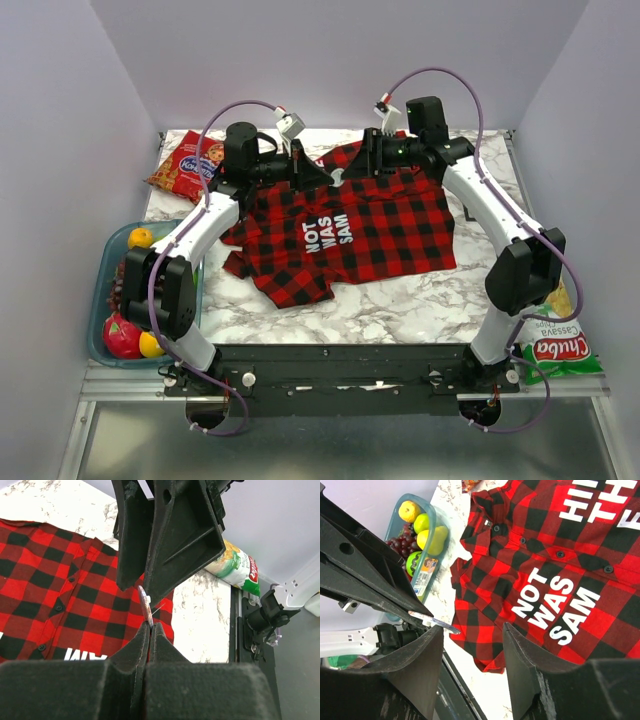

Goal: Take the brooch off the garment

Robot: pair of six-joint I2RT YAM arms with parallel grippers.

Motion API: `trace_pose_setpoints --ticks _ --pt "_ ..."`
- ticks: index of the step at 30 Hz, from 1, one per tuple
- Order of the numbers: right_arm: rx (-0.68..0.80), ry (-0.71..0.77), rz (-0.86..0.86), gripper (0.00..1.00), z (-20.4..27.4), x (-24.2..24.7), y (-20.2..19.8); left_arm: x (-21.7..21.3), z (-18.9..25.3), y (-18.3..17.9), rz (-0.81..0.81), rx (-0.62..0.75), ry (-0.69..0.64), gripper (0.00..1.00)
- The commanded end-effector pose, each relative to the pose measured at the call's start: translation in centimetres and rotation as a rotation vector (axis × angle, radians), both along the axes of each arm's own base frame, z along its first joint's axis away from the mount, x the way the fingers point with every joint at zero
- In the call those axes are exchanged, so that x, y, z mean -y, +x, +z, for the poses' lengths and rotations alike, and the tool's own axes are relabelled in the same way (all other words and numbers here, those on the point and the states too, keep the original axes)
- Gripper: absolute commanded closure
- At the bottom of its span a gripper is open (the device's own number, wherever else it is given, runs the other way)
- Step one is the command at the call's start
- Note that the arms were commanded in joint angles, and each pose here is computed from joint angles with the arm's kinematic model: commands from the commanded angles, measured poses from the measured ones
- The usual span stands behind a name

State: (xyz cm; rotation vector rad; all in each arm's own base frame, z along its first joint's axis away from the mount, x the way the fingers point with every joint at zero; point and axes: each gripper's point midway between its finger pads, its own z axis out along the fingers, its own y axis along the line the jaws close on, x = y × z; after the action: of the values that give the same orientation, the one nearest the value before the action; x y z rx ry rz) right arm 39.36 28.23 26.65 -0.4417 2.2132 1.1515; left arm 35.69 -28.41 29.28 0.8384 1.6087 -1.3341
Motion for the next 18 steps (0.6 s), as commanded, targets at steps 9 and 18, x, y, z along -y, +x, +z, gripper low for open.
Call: trace_pose_setpoints --ticks 9,18 --pt "0.236 0.041 0.121 0.43 2.2 0.9 1.2 0.8 2.8 -2.9 -0.106 -0.015 -0.043 1.00" --pt "0.322 0.137 0.362 0.41 3.9 0.5 -3.1 0.5 4.2 -2.3 -0.108 -0.038 -0.135 1.00"
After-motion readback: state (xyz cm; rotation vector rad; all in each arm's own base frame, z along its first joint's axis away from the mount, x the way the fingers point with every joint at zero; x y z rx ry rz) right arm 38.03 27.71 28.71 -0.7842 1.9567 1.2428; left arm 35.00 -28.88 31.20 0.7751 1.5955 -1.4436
